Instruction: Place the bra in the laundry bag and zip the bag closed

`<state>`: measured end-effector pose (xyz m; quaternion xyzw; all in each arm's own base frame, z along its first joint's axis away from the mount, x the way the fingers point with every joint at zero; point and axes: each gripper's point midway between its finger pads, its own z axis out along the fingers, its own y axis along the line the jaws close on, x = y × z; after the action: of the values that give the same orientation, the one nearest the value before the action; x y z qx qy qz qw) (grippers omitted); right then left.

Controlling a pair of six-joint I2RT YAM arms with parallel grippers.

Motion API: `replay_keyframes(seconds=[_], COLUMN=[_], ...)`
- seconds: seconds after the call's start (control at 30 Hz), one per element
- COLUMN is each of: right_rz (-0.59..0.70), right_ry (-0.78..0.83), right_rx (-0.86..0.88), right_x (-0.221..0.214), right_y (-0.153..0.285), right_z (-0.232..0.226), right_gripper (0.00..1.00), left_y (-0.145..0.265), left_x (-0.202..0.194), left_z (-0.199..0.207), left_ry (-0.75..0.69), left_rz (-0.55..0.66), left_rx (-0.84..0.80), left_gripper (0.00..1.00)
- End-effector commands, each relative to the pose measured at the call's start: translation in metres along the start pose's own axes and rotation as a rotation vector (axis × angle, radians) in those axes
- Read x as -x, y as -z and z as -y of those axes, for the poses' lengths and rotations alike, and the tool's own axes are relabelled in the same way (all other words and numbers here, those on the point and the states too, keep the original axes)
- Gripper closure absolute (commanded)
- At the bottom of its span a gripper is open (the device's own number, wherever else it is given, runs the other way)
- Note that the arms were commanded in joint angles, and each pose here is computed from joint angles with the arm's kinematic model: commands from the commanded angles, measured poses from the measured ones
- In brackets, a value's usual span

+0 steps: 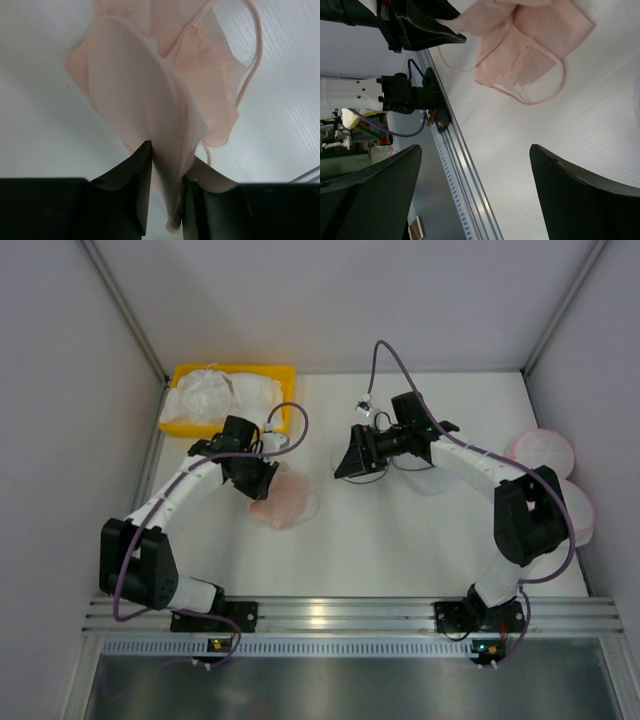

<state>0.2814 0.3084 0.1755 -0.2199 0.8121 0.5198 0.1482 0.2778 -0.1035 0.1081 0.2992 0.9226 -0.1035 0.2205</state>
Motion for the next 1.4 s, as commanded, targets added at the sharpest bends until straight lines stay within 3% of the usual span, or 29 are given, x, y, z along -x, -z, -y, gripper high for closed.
replay_keyframes(seconds=[0.0, 0.03, 0.07, 0.13, 0.23, 0.27, 0.5, 0.6, 0.87, 1.37], right_rz=[0.014, 0.01, 0.013, 0.013, 0.025, 0.028, 0.04, 0.036, 0.022, -0.064], right_ry=[0.03, 0.025, 0.02, 0.014, 0.0, -0.009, -0.099, -0.135, -0.249, -0.281], right_rx=[-0.004, -0.008, -0.018, -0.029, -0.046, -0.046, -0.034, -0.029, -0.119, -0.278], right_x=[0.005, 0.003, 0.003, 0.001, 0.001, 0.0, 0.001, 0.0, -0.003, -0.03], right_y=[-0.005, -0.006, -0.006, -0.008, -0.01, -0.01, -0.027, -0.039, -0.085, -0.129], right_z=[0.0, 0.002, 0.004, 0.008, 0.014, 0.015, 0.02, 0.019, 0.042, 0.075], right_gripper=[0.1, 0.1, 0.1, 0.1, 0.1, 0.1, 0.09, 0.06, 0.0, 0.01], left_y=[-0.015, -0.017, -0.019, -0.02, -0.011, -0.008, 0.029, 0.036, 0.003, -0.075], left_x=[0.009, 0.015, 0.017, 0.023, 0.031, 0.033, 0.041, 0.044, 0.04, -0.014], left_z=[0.002, 0.006, 0.011, 0.015, 0.022, 0.025, 0.057, 0.058, 0.034, -0.008], left_ry=[0.067, 0.083, 0.088, 0.096, 0.091, 0.088, 0.035, 0.062, 0.409, 0.565], left_rz=[-0.062, -0.056, -0.055, -0.05, -0.006, 0.009, 0.155, 0.22, 0.16, -0.047], left_rx=[0.042, 0.029, 0.01, -0.016, -0.052, -0.065, -0.2, -0.216, -0.364, -0.274], left_gripper=[0.65, 0.62, 0.48, 0.38, 0.31, 0.15, 0.12, 0.14, 0.55, 0.75])
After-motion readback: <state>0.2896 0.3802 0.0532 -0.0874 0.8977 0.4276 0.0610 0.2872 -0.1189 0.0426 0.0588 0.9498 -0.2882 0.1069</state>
